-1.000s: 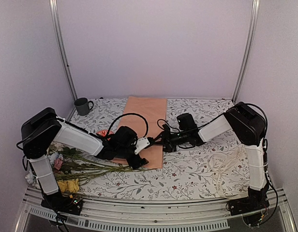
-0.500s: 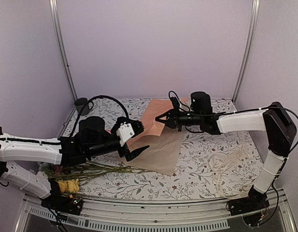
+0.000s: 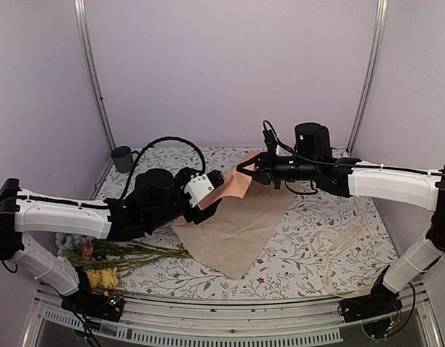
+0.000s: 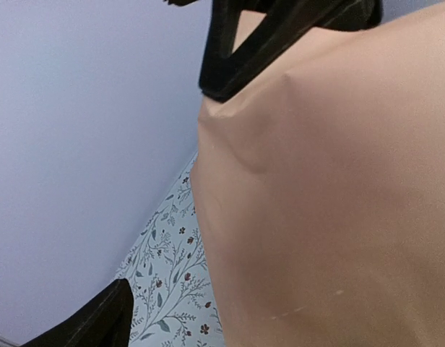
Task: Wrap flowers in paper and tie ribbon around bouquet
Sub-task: Pass from the right arm to the left
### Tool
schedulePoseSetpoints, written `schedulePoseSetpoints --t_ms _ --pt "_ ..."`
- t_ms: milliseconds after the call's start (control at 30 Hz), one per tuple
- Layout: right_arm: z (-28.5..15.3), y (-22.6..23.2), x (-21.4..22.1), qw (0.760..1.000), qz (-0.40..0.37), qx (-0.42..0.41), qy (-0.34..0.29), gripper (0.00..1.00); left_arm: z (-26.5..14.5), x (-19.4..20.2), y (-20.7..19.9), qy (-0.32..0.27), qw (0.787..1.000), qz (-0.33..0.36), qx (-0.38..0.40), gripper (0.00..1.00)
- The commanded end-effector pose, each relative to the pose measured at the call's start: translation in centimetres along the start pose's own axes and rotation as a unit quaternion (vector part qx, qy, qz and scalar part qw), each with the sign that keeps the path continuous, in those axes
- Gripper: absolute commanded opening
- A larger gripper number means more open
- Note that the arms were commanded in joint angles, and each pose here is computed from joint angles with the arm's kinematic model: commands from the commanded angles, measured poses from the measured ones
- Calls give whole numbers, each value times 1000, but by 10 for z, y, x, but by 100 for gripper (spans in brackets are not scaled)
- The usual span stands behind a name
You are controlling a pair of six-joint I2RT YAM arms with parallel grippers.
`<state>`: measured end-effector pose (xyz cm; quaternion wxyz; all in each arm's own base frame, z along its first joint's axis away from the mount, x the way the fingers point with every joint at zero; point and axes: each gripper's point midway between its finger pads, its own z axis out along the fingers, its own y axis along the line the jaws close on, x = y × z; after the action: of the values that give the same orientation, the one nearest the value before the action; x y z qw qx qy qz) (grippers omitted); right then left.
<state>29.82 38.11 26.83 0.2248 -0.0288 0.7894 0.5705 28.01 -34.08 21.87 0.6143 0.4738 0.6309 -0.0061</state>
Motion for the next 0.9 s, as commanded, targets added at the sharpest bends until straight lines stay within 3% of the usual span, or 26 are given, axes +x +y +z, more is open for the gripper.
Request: schedulePoseSetpoints --t_ms 0,67,133,167,200,300,367,533,633,767,867 --pt "-21 24 -8 999 -41 14 -18 0 9 -10 1 -31 998 -54 18 60" --pt "-26 28 -10 998 -50 18 -21 0 10 -17 -11 -45 995 -74 58 36" --pt "-29 28 -12 997 -65 32 -23 0 12 -18 -7 -63 985 -138 83 1" --pt "-29 22 -10 996 -71 44 -20 0 14 -13 5 -71 975 -190 87 0" --pt "-31 29 -17 995 -90 42 -24 10 16 -4 18 -74 963 -247 83 0" --pt "-43 12 -30 989 -126 70 -28 63 24 26 44 -60 927 -367 47 0" --pt "-58 -2 -43 985 -135 94 -42 81 24 42 53 -59 900 -432 17 0" --pt "-83 -33 -50 975 -165 139 -56 97 20 84 73 -66 799 -597 -24 0" --pt "-80 -67 -44 970 -166 177 -26 97 21 108 72 -46 758 -649 -57 0" --pt "-76 -114 -35 960 -149 236 -7 93 3 146 76 -47 676 -728 -103 0" --pt "-71 -129 -33 956 -151 250 4 91 -10 165 75 -43 643 -755 -121 0"
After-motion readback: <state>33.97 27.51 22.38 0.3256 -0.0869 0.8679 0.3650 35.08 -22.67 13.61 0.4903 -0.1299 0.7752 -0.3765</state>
